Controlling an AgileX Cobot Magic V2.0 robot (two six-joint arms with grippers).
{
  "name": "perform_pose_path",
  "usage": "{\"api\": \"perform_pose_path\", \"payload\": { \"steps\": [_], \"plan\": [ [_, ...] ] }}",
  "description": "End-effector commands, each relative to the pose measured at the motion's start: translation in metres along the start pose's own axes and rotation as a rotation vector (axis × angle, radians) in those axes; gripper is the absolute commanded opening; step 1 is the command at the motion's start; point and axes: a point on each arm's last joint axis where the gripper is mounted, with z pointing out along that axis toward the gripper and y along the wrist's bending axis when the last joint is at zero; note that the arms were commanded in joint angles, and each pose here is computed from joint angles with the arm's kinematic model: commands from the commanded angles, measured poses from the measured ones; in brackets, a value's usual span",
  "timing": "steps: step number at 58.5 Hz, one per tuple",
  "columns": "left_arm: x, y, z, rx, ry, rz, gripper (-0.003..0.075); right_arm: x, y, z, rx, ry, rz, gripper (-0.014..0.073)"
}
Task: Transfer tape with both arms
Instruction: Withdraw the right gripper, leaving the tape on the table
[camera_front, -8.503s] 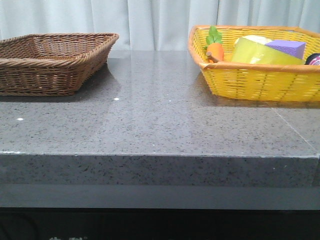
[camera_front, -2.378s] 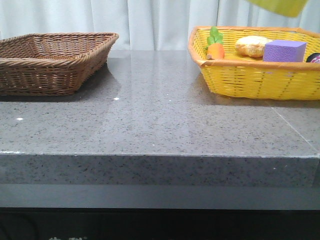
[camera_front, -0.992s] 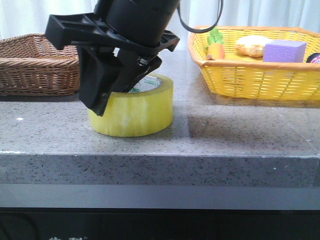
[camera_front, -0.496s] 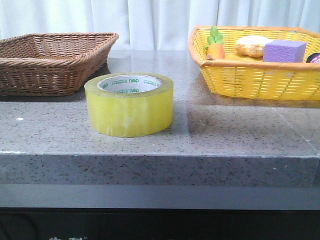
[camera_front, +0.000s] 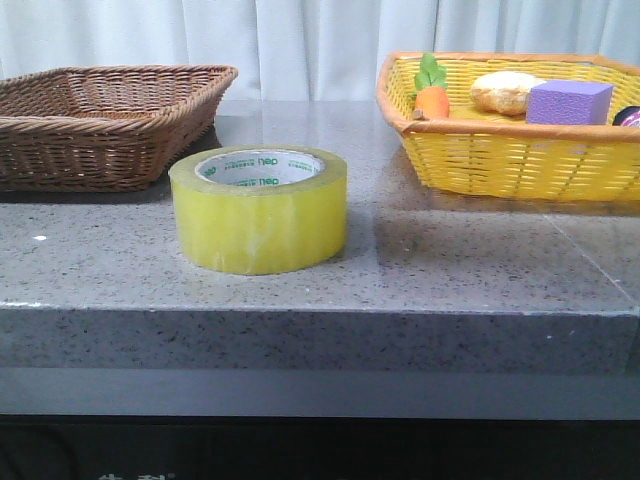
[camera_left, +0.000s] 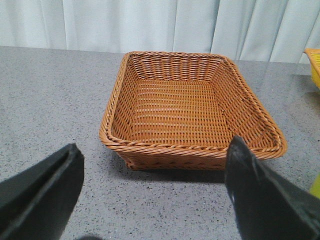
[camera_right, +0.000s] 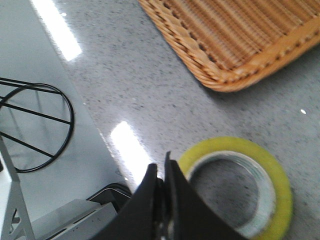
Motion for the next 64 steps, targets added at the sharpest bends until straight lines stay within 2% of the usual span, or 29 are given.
{"api": "perform_pose_path", "payload": {
  "steps": [1,15,22,30,40,64],
  "plan": [
    [-0.018,0.0,-0.002,-0.002,-0.102,-0.013,0.0564,-0.007,-0.009,-0.045,0.036,-0.127,0.032,-0.009],
    [-0.018,0.0,-0.002,-0.002,-0.102,-0.013,0.0564,0.025,-0.049,-0.094,0.187,-0.229,0.15,-0.0089],
    [-0.018,0.0,-0.002,-0.002,-0.102,-0.013,0.0564,0.056,-0.07,-0.117,0.294,-0.267,0.235,-0.0089],
    [-0.018,0.0,-0.002,-0.002,-0.102,-0.013,0.0564,0.089,-0.079,-0.133,0.379,-0.296,0.302,-0.0089],
    [-0.018,0.0,-0.002,-0.002,-0.102,-0.013,0.0564,0.131,-0.067,-0.148,0.459,-0.391,0.325,-0.0089],
    [-0.018,0.0,-0.002,-0.002,-0.102,-0.013,0.0564,0.22,-0.02,-0.157,0.524,-0.674,0.301,-0.0089]
  ]
}}
